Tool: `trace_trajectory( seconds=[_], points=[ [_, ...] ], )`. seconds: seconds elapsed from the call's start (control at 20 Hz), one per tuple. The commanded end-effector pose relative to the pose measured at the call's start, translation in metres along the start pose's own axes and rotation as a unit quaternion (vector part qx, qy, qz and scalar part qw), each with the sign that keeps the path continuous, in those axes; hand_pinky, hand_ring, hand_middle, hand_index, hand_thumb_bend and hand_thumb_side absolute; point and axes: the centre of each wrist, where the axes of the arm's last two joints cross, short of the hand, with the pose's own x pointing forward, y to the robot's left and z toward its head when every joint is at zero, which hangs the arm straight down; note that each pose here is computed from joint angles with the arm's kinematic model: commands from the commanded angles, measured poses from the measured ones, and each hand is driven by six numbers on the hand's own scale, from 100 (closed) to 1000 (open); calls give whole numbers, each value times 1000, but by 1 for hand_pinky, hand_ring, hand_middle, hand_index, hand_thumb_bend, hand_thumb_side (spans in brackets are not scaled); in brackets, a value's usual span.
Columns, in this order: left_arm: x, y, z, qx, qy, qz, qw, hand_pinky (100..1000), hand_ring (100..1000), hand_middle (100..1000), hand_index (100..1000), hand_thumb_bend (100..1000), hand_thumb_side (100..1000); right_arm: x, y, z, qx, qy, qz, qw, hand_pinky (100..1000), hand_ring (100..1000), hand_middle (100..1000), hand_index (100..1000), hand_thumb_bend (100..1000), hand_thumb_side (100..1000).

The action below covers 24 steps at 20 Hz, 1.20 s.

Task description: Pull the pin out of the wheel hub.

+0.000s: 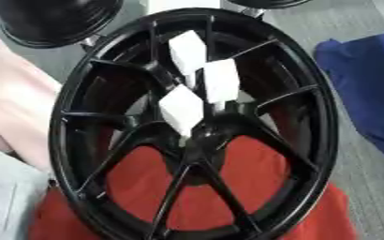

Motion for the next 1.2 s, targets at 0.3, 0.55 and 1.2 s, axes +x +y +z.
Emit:
trace_trajectory(
  seconds=[0.3,0.55,1.2],
  points=[
    [6,-4,0,-145,-92,-81,982,824,768,740,848,486,718,13,-4,-13,17,-25,7,1000,859,712,644,789,100,389],
    [10,-32,-14,-180,-140,-60,972,807,764,734,841,483,718,9,-3,-9,20,-11,7,1000,859,711,643,789,100,409],
    [56,-50,-49,-263,-150,16,953,783,762,740,852,514,679,6,-3,0,14,3,26,1000,859,711,643,789,100,415]
  ],
)
